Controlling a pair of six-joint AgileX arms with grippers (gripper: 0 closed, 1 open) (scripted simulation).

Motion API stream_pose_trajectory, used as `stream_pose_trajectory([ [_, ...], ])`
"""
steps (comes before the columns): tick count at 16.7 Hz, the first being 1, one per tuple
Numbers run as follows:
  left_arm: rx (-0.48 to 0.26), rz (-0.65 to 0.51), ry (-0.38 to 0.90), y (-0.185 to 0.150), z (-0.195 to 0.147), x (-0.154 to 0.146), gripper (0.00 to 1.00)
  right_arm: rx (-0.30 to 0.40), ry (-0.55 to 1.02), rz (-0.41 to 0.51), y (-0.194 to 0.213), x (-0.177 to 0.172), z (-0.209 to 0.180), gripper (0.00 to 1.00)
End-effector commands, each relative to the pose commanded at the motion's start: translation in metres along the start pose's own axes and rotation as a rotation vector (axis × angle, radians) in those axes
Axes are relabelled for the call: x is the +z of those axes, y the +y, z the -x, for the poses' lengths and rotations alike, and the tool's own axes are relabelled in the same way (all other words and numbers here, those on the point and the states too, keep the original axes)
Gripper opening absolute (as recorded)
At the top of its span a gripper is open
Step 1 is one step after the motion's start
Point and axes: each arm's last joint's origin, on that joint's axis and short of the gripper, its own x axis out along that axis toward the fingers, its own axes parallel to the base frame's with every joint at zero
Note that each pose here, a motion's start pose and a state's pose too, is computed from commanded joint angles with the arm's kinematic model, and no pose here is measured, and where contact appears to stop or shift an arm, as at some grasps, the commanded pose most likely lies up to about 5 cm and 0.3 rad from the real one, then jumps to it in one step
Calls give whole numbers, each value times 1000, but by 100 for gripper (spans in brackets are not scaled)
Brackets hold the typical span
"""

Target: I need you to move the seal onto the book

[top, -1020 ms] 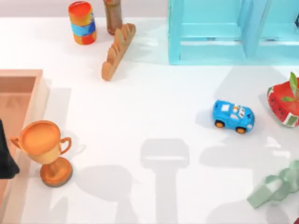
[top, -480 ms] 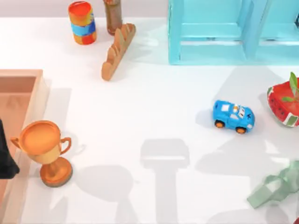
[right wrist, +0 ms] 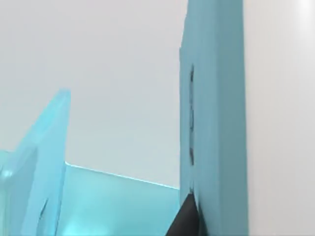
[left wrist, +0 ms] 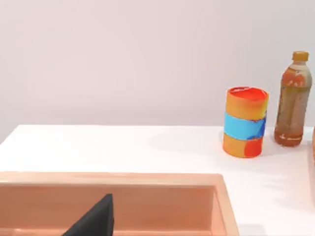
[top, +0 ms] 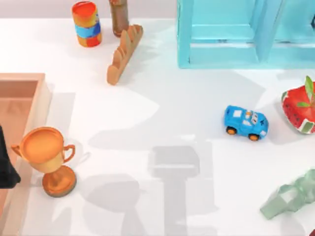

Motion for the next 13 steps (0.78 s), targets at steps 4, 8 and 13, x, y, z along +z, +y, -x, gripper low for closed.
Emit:
stream_pose_trajectory([
  [4, 0, 0, 0, 0, 0, 0, 100, 90, 44, 219, 119, 13, -16, 0],
  [8, 0, 0, 0, 0, 0, 0, 100, 178, 91, 544, 250, 2, 9, 0],
  [13, 0, 0, 0, 0, 0, 0, 100, 229, 97, 1018, 376, -44, 76, 0],
])
